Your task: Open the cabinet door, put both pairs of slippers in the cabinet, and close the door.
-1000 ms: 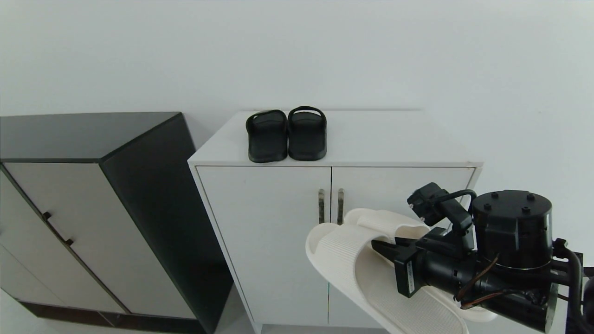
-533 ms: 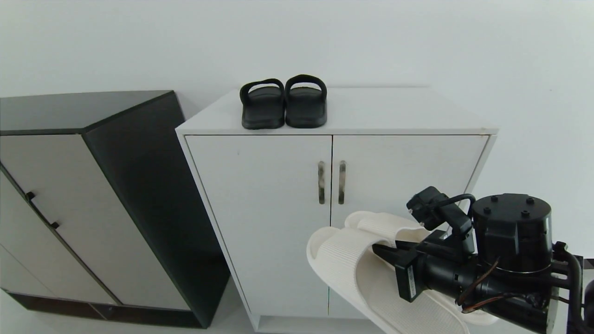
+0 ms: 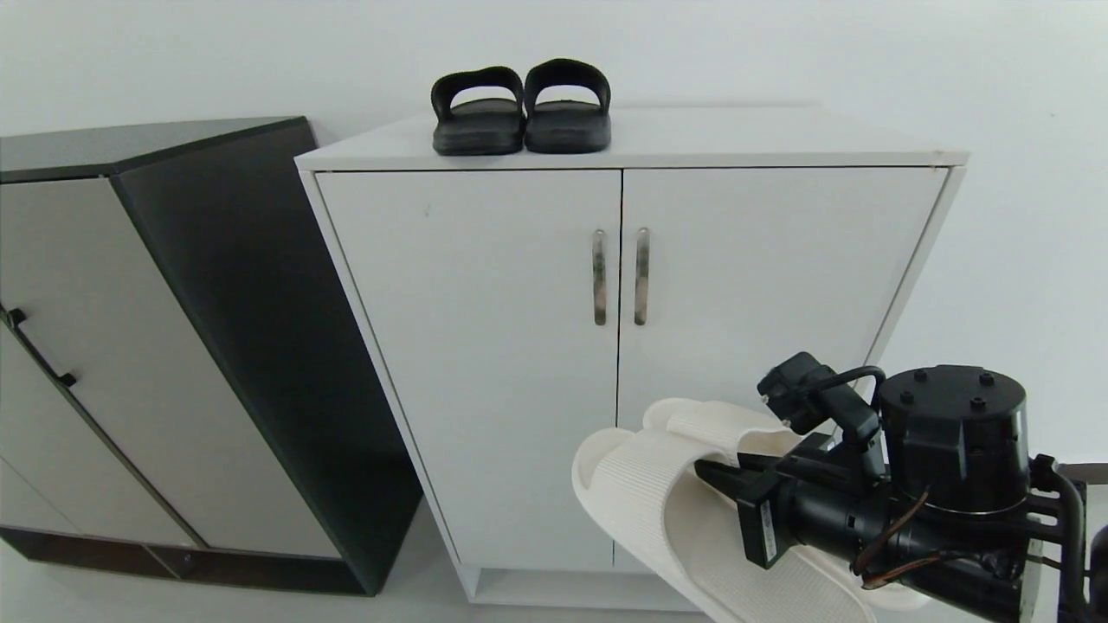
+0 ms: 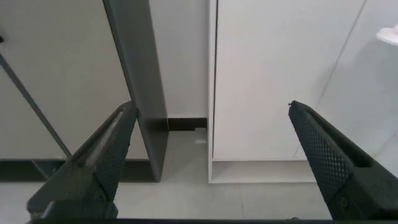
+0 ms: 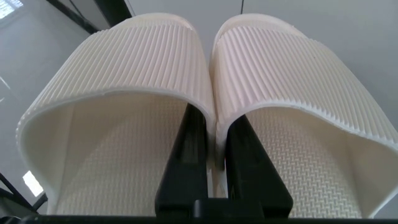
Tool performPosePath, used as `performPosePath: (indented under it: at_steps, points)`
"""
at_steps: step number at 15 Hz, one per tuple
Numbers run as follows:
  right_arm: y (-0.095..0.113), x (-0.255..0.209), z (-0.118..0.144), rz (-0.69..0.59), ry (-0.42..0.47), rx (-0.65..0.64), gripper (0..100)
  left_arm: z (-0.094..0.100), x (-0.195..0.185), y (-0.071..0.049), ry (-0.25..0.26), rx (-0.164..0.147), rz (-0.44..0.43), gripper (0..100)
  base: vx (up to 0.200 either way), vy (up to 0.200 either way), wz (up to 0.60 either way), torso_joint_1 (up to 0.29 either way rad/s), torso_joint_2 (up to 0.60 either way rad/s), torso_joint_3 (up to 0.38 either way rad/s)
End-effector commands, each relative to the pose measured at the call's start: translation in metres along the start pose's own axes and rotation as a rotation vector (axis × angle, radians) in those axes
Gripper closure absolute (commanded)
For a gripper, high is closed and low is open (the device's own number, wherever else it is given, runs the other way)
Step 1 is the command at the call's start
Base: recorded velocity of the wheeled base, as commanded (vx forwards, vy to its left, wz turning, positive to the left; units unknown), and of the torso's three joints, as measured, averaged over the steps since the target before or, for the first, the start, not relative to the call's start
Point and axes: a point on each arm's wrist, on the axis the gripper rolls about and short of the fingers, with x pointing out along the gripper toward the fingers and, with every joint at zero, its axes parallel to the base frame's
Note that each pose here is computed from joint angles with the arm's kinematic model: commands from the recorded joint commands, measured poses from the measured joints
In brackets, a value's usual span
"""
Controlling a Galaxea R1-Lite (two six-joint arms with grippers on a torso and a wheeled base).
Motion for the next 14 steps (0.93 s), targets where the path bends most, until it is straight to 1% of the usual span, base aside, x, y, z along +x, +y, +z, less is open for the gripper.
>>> performPosePath:
  at_steps: [1, 2, 3, 4, 5, 6, 7, 8, 9, 10, 12, 14]
  points:
    - [0.002, 0.000, -0.001, 0.008, 0.004, -0.004, 100, 0.000, 0.000, 0.000, -0.003, 0.004, 0.011, 0, 0.000, 0.000, 0.00, -0.036, 0.43, 0.403]
    - [0.003, -0.001, -0.003, 0.012, 0.007, -0.006, 100, 0.001, 0.000, 0.000, -0.006, 0.007, 0.011, 0, 0.000, 0.000, 0.00, -0.022, 0.36, 0.344]
    - [0.004, -0.001, -0.003, 0.015, 0.007, -0.007, 100, 0.001, 0.000, 0.000, -0.004, 0.022, 0.013, 0, 0.000, 0.000, 0.00, -0.007, 0.21, 0.203]
    - [0.005, -0.001, -0.003, 0.017, 0.008, -0.007, 100, 0.003, 0.000, 0.000, -0.007, 0.030, 0.013, 0, 0.000, 0.000, 0.00, 0.002, 0.12, 0.129]
    - [0.005, -0.001, -0.003, 0.017, 0.009, -0.007, 100, 0.024, -0.004, 0.001, -0.052, 0.010, 0.011, 0, 0.000, 0.000, 0.00, 0.002, 0.07, 0.046]
    - [0.004, -0.002, -0.003, 0.015, 0.009, -0.007, 100, 0.050, -0.006, 0.002, -0.078, -0.047, 0.007, 0, 0.000, 0.000, 0.00, 0.000, 0.00, 0.000]
    - [0.005, -0.002, -0.004, 0.018, 0.011, -0.008, 100, 0.072, 0.001, 0.001, -0.049, -0.049, -0.020, 0, 0.000, 0.000, 0.00, 0.000, 0.00, 0.000]
    - [0.006, -0.002, -0.003, 0.019, 0.009, -0.009, 100, 0.076, 0.006, 0.001, -0.021, -0.039, -0.044, 0, 0.000, 0.000, 0.00, 0.000, 0.00, 0.000]
    - [0.006, -0.003, -0.003, 0.020, 0.006, -0.009, 100, 0.084, 0.026, -0.002, 0.077, -0.035, -0.143, 0, 0.000, 0.000, 0.00, 0.000, 0.00, 0.000]
    - [0.005, -0.004, -0.003, 0.020, 0.005, -0.008, 100, 0.091, 0.041, -0.003, 0.117, -0.043, -0.209, 0, 0.000, 0.000, 0.00, 0.000, 0.00, 0.000]
    - [0.005, -0.005, -0.002, 0.022, -0.001, -0.008, 100, 0.105, 0.068, -0.006, 0.133, -0.054, -0.353, 0, 0.000, 0.000, 0.00, 0.000, 0.00, 0.000]
    - [0.006, -0.008, 0.000, 0.024, -0.010, -0.007, 100, 0.120, 0.092, -0.010, 0.147, -0.060, -0.462, 0, 0.000, 0.000, 0.00, 0.000, 0.00, 0.000]
